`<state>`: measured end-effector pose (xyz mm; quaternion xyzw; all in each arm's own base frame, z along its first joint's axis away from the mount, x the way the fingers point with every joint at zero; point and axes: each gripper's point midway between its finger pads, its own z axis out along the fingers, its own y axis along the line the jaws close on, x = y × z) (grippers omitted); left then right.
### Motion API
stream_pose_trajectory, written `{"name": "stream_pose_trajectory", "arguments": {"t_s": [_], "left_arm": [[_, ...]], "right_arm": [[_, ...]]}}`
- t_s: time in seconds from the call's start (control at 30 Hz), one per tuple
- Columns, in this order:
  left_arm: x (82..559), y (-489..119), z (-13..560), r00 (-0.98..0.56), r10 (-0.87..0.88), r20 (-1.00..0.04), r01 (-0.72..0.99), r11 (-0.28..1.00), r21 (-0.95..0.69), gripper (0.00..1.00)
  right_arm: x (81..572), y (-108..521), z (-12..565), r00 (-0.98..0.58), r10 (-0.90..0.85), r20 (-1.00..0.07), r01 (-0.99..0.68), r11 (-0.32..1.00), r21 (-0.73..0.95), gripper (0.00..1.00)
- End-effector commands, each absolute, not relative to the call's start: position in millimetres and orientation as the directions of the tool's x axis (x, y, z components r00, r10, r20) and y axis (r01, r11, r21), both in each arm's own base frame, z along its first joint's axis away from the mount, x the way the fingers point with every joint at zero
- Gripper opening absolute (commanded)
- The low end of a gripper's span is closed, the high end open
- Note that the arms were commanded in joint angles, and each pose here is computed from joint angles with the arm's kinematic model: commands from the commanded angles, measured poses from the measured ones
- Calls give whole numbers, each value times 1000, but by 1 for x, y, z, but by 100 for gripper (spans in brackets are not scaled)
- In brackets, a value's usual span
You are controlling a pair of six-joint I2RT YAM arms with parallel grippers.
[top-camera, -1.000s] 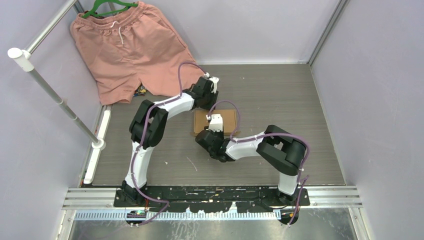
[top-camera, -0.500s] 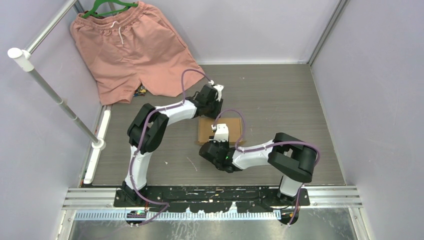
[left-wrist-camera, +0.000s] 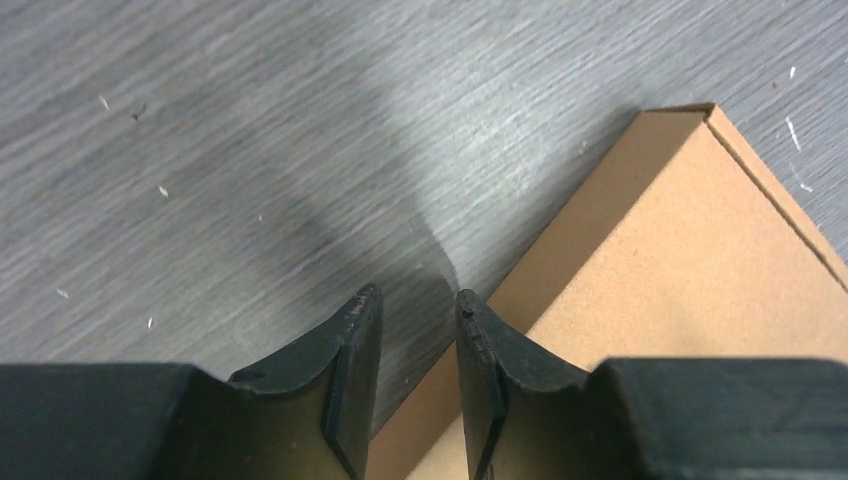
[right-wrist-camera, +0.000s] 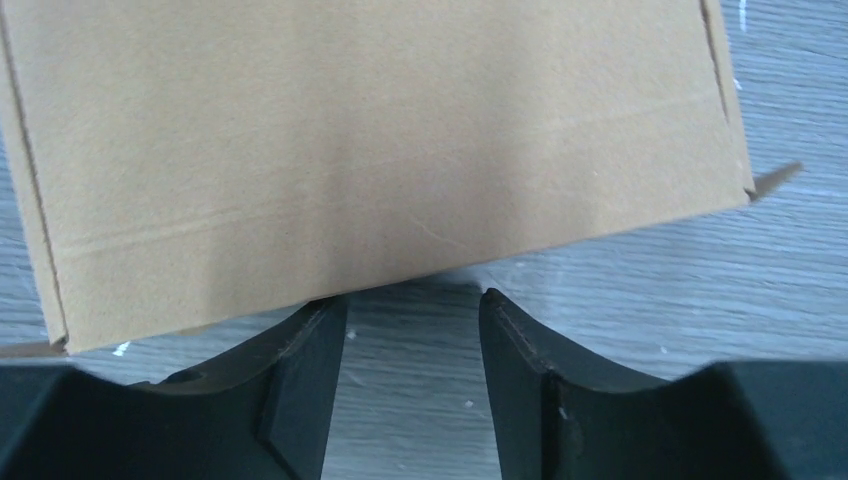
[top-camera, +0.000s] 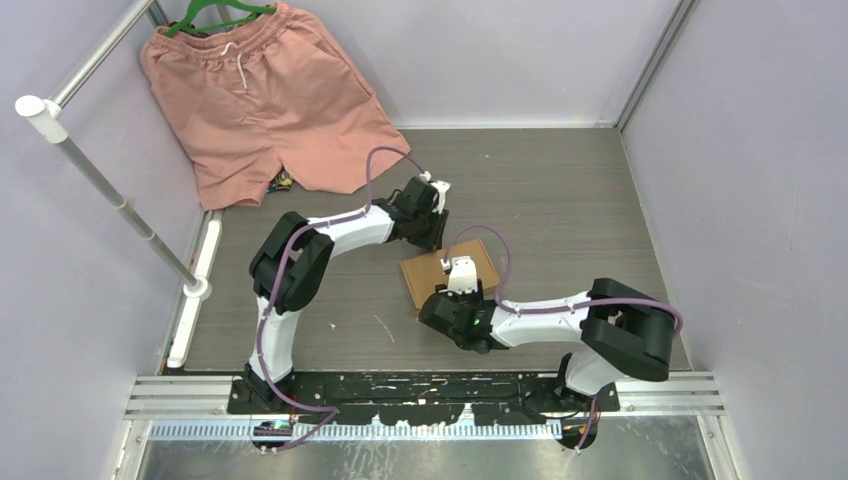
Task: Fold the paper box
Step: Close the paper box at the center of the board.
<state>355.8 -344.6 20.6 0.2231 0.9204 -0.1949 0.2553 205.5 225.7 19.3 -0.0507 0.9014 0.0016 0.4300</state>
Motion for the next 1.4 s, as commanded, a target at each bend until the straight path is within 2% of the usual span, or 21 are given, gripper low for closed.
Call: {"name": "stream_pose_trajectory", "arguments": {"t_s": [0.0, 0.2, 0.4, 0.6, 0.7, 0.97, 1.1, 1.23, 1.37], "left_arm": [[240, -273, -41, -902, 427, -55, 429, 878, -212, 36], [262, -268, -22, -912, 393, -119, 410, 892, -189, 37], [279, -261, 0, -919, 353, -177, 383, 905, -187, 38], [283, -256, 6, -922, 341, -184, 374, 908, -190, 38], [283, -252, 5, -924, 332, -192, 366, 912, -184, 38], [295, -233, 30, -921, 258, -293, 310, 939, -149, 43], [297, -223, 52, -910, 218, -353, 280, 950, -135, 43], [289, -211, 71, -899, 185, -396, 255, 958, -132, 46], [262, -208, 76, -905, 140, -402, 241, 947, -212, 41]], "right_arm": [[212, 212, 40, -581, -59, -812, -36, 998, -46, 60], [199, 218, 69, -559, -68, -827, -91, 996, -21, 68], [192, 221, 108, -545, -36, -838, -140, 989, 49, 70], [187, 221, 121, -553, -36, -833, -171, 983, 70, 70], [195, 215, 127, -526, -26, -850, -152, 986, 64, 74], [245, 184, 134, -581, 107, -807, -73, 981, 182, 72], [264, 177, 135, -615, 125, -779, -58, 978, 202, 63], [280, 167, 124, -670, 162, -725, -22, 971, 237, 62], [287, 158, 114, -702, 196, -684, -3, 961, 278, 62]]}}
